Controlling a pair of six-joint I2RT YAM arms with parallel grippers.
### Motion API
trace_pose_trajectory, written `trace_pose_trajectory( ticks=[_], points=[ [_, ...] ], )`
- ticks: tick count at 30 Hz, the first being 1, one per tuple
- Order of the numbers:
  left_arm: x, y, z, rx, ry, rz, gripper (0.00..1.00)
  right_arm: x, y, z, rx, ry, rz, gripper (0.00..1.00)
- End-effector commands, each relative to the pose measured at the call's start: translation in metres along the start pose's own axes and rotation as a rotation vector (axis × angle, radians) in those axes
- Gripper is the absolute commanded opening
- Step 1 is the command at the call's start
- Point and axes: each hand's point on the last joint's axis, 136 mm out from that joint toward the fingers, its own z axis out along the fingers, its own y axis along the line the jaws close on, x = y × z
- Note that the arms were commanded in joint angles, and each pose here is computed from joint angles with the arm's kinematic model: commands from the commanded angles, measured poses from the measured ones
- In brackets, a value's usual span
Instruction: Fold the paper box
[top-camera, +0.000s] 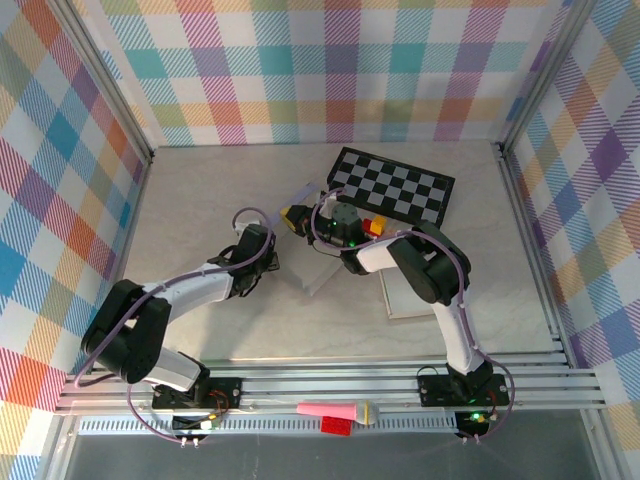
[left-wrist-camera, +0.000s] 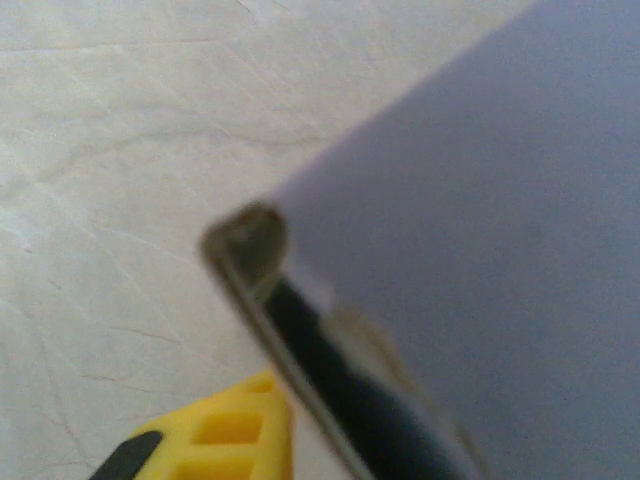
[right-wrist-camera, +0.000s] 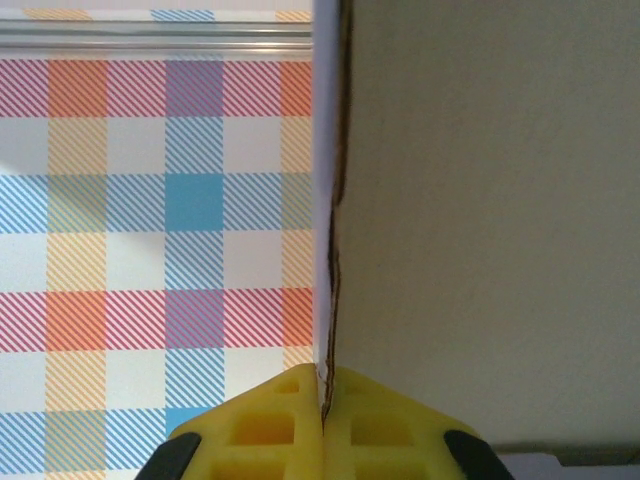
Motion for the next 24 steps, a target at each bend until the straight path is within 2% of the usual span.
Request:
trace_pose_trajectory(
  ticks=[1,8,17,21,24],
  points=[
    [-0.014,-0.001,0.003,-0.039,-0.057,-0.063,0.12,0.026,-0.011,-0.001,0.065,0.068,0.046,0.0],
    [-0.013,-0.016,0.011,-0.033,-0.038,-0.036,0.01,0.025,-0.007,0.0,0.078,0.061,0.06,0.0],
    [-0.02,-0.021,0.007,-0.111,-0.056,-0.017,0.0,0.023,-0.003,-0.002,0.115,0.036,0.079,0.01],
    [-0.025,-0.021,0.001,-0.12,-0.064,-0.011,0.0,0.02,0.002,-0.006,0.149,0.012,0.087,0.12],
    [-0.03,-0.019,-0.006,-0.134,-0.066,-0.014,0.0,0.019,0.004,-0.011,0.209,0.009,0.113,0.32]
  ],
)
